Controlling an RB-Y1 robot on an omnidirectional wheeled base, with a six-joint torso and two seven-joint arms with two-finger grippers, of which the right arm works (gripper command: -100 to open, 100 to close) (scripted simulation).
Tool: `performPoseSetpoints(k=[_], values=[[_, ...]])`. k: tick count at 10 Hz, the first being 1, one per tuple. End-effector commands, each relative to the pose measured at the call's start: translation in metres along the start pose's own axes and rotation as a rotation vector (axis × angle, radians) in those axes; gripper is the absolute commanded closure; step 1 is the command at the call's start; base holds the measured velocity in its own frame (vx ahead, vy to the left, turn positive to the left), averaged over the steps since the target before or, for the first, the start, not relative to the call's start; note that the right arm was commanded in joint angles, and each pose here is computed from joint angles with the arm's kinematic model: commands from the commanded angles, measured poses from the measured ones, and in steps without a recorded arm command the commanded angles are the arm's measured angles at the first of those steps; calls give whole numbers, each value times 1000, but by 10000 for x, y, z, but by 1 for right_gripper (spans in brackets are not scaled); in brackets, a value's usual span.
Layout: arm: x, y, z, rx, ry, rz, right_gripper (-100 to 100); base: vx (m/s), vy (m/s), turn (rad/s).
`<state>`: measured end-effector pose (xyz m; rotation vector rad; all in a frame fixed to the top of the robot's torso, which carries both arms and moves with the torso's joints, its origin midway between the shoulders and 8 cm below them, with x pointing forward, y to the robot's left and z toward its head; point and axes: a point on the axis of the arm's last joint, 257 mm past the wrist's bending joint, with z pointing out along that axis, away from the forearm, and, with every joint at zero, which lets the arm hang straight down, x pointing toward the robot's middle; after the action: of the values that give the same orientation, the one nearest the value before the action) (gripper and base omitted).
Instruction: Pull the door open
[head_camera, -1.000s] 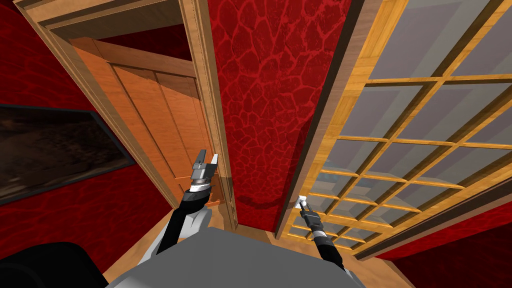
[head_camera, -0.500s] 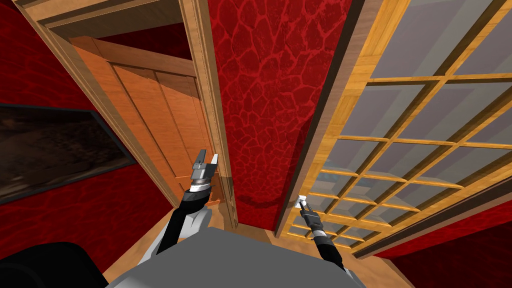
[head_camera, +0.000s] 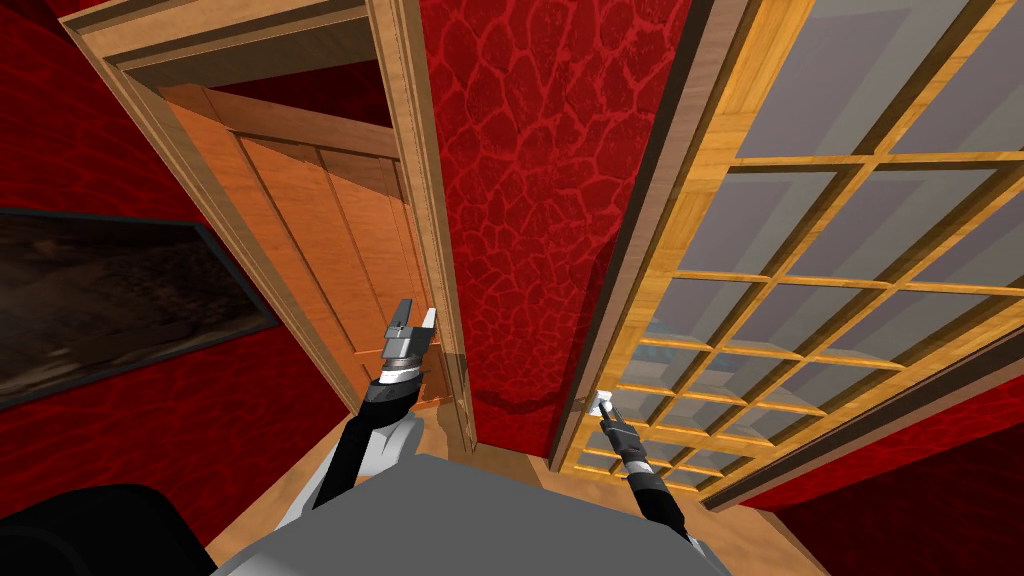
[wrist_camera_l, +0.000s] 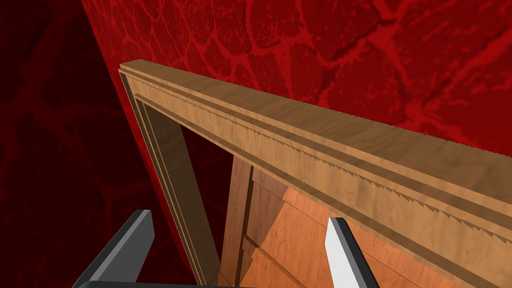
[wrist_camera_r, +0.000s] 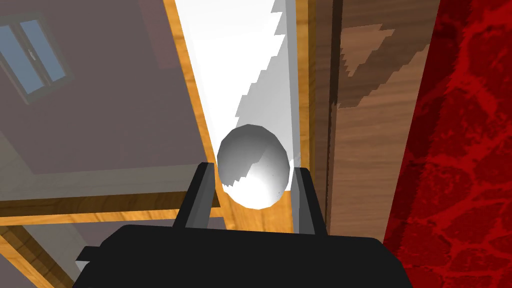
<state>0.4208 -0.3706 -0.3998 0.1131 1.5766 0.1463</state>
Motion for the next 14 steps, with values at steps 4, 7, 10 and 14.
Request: performPoseSetpoints(k=[4, 7, 10, 14], values=[[9, 15, -6, -3, 1, 107, 100, -26, -5, 1], [10, 26, -7, -6, 2, 184, 100, -28, -5, 1], [12, 37, -7, -9, 3, 261, 100, -26, -7, 1], [15, 56, -9, -14, 5, 364, 100, -21, -6, 2]])
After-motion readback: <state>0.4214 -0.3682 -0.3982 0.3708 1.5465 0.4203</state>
